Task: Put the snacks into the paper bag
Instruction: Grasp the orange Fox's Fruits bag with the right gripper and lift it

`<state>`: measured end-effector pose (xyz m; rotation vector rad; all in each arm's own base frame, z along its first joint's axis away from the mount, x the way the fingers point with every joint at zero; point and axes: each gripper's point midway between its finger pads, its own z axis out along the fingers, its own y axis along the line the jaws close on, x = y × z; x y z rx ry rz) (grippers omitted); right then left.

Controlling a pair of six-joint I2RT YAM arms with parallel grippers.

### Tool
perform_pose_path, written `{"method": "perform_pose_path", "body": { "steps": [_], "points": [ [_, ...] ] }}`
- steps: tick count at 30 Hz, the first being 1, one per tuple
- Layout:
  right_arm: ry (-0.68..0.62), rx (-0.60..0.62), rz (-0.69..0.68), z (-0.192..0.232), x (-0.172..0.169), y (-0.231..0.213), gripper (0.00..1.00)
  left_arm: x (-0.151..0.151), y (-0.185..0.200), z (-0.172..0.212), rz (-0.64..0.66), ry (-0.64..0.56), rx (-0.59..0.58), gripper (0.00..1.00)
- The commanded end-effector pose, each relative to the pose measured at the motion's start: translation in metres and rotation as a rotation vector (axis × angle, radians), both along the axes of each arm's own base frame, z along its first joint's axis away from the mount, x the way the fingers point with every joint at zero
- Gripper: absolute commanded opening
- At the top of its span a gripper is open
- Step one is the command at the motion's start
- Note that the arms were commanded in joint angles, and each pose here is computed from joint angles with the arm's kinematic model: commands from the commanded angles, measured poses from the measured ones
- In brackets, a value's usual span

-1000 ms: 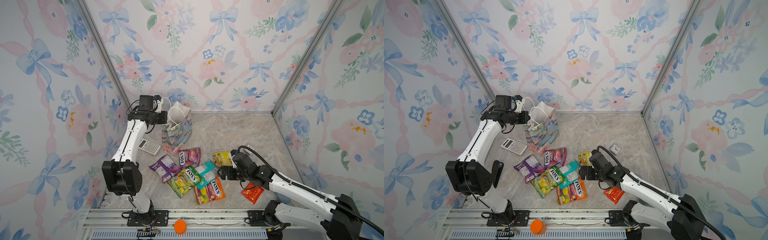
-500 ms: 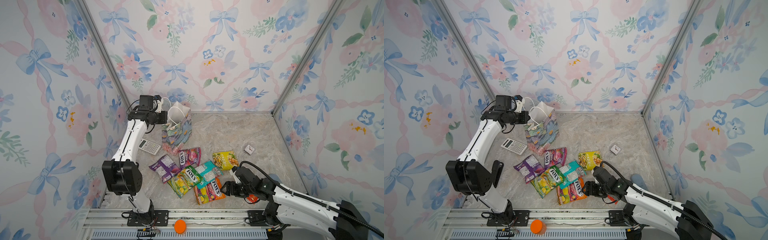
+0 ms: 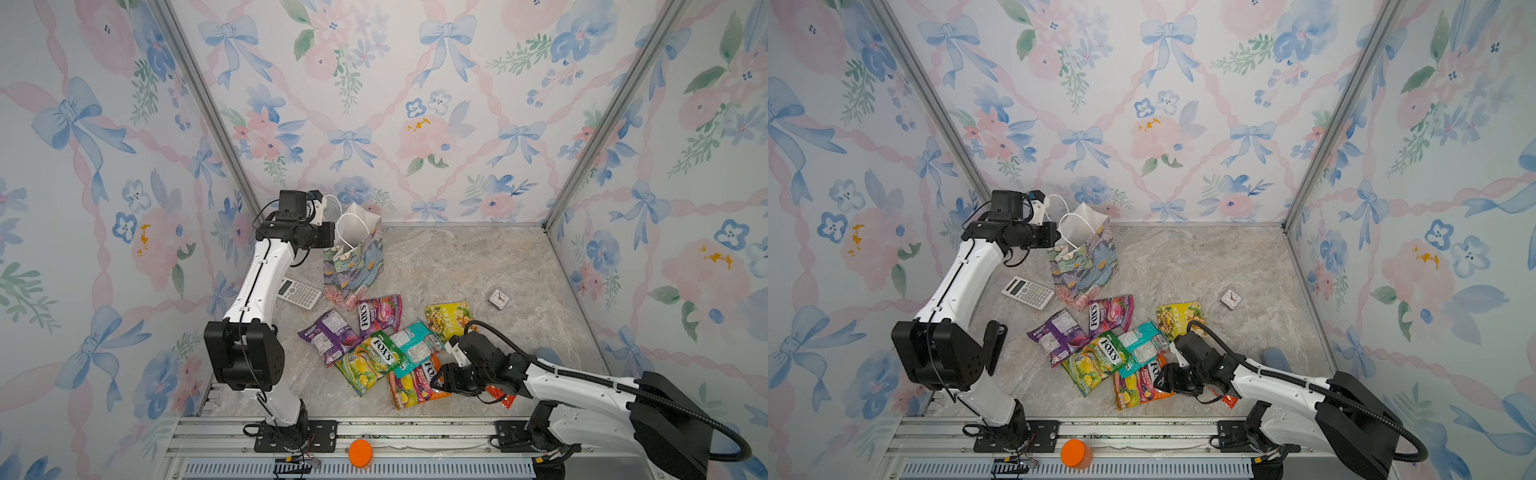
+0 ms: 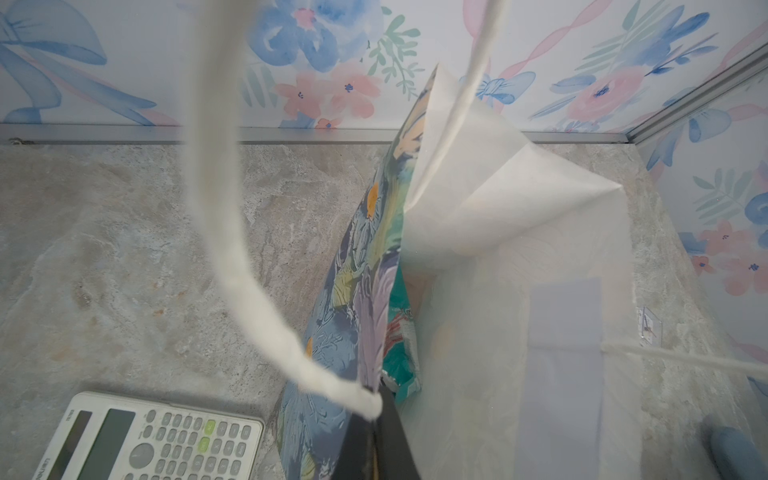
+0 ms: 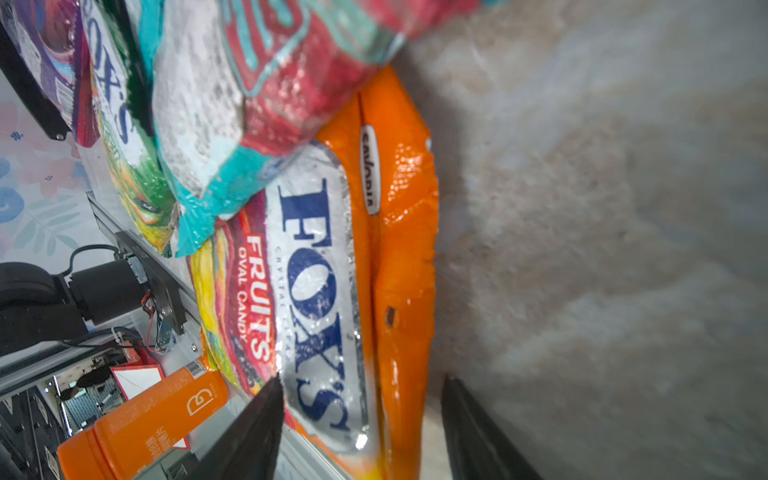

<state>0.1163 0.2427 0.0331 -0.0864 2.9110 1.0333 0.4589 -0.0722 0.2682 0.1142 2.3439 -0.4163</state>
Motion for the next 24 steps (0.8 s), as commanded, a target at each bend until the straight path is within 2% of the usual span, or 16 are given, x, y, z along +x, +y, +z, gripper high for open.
{"method": "perform_pose_path", "body": {
  "steps": [1, 8, 14, 17, 24],
  "points": [
    [-0.018, 0.022, 0.036, 0.005, 0.003, 0.012, 0.54, -0.003, 0.000, -0.017, 0.008, 0.058, -0.009, 0.00],
    [-0.034, -0.016, 0.044, 0.003, 0.007, 0.010, 0.25, -0.003, 0.000, -0.018, 0.007, 0.059, -0.008, 0.00],
    [-0.117, -0.076, 0.010, 0.016, 0.016, -0.006, 0.05, -0.003, 0.000, -0.018, 0.009, 0.059, -0.007, 0.00],
    [-0.163, -0.113, -0.019, 0.025, 0.022, -0.018, 0.00, -0.003, 0.000, -0.017, 0.008, 0.059, -0.007, 0.00],
    [-0.262, -0.165, -0.058, 0.057, 0.034, -0.047, 0.00, -0.003, 0.000, -0.019, 0.008, 0.062, -0.006, 0.00]
  ]
}}
